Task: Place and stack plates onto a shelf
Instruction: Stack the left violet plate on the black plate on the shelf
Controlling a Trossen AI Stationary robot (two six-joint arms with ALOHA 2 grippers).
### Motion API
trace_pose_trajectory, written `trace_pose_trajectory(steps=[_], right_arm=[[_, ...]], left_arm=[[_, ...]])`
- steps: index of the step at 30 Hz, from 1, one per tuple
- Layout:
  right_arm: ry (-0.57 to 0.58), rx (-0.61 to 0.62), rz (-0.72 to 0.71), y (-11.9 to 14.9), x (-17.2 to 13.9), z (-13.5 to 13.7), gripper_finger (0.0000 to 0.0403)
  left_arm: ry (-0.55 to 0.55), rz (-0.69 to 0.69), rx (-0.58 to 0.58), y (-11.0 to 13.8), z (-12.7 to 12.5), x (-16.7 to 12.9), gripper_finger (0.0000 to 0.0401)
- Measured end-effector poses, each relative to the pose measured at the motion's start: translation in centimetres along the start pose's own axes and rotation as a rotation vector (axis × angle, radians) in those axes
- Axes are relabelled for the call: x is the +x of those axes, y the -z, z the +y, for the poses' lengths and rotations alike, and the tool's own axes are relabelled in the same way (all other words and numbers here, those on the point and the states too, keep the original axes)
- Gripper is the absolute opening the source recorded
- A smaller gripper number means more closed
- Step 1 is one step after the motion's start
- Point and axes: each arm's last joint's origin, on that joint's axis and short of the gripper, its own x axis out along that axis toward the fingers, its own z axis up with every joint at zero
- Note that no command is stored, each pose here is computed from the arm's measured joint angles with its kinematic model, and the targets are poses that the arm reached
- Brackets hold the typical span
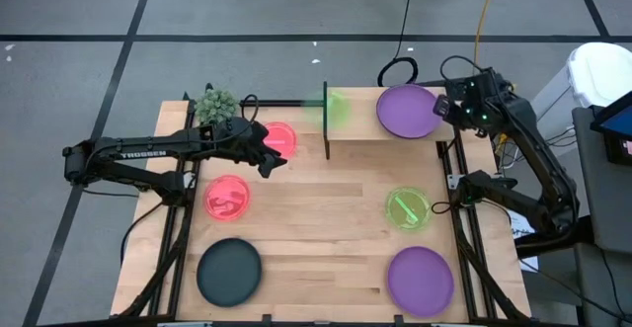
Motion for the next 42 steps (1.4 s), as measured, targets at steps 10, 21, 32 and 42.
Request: trace_pose_trajectory(steps=[10, 21, 32, 42], right_arm=[[-0.286, 0.022, -0.125, -0.3, -0.8, 3.1, 0.0000], [-0.297, -0.015, -0.101, 0.0, 2.6, 7.0, 0.0000], [-0.171, -0.219, 0.096, 0.6, 7.6, 10.7, 0.0000], [-0.021, -0.302, 0.187, 1.1, 7.3, 9.6, 0.0000]], left_arm=[[-0.003, 0.004, -0.001, 0.0, 0.0, 0.0, 0.0220], [-0.094, 0.028, -0.009, 0.5, 0.6, 0.0, 0.0220], [-0.093, 0.022, -0.031, 0.5, 0.6, 0.0, 0.0220], [-0.096, 0.026, -0.034, 0.5, 0.6, 0.0, 0.0220]])
